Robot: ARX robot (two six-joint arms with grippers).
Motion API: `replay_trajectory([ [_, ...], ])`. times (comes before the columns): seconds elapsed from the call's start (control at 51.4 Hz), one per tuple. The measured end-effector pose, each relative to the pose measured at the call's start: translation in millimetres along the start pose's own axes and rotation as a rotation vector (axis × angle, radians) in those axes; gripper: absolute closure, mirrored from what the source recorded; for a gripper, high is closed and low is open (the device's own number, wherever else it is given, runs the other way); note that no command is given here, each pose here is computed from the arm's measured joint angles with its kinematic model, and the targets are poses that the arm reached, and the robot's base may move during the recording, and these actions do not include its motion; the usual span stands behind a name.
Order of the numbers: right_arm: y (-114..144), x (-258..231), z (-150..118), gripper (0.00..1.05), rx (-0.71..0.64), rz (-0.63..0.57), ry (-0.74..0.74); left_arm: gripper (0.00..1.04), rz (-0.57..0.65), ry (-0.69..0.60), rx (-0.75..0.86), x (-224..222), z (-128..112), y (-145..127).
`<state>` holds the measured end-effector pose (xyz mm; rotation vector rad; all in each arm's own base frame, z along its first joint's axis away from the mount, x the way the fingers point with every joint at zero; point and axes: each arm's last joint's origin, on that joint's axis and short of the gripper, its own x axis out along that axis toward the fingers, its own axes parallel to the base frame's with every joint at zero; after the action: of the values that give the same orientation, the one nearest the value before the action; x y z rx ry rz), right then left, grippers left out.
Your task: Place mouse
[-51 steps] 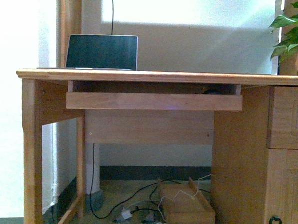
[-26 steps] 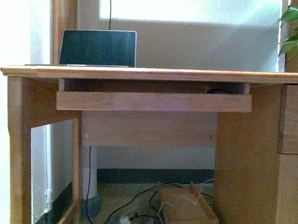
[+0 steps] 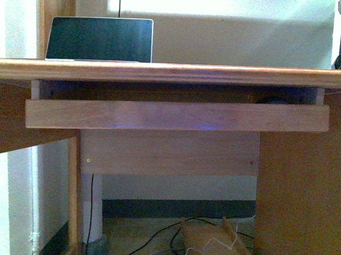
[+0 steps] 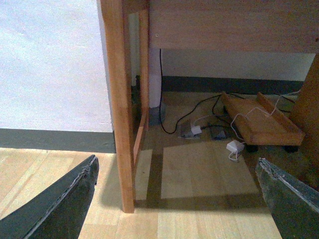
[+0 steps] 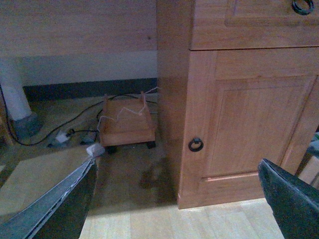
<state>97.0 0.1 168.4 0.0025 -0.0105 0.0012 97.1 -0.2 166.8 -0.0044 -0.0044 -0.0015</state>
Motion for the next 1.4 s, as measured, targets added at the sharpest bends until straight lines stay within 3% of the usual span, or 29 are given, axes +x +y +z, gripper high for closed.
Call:
replay_trajectory([
  [1.4,0.0,0.0,0.0,0.07,0.0,0.0,0.0,0.08,0.0,0.0,0.0,0.0,0.0,0.0],
])
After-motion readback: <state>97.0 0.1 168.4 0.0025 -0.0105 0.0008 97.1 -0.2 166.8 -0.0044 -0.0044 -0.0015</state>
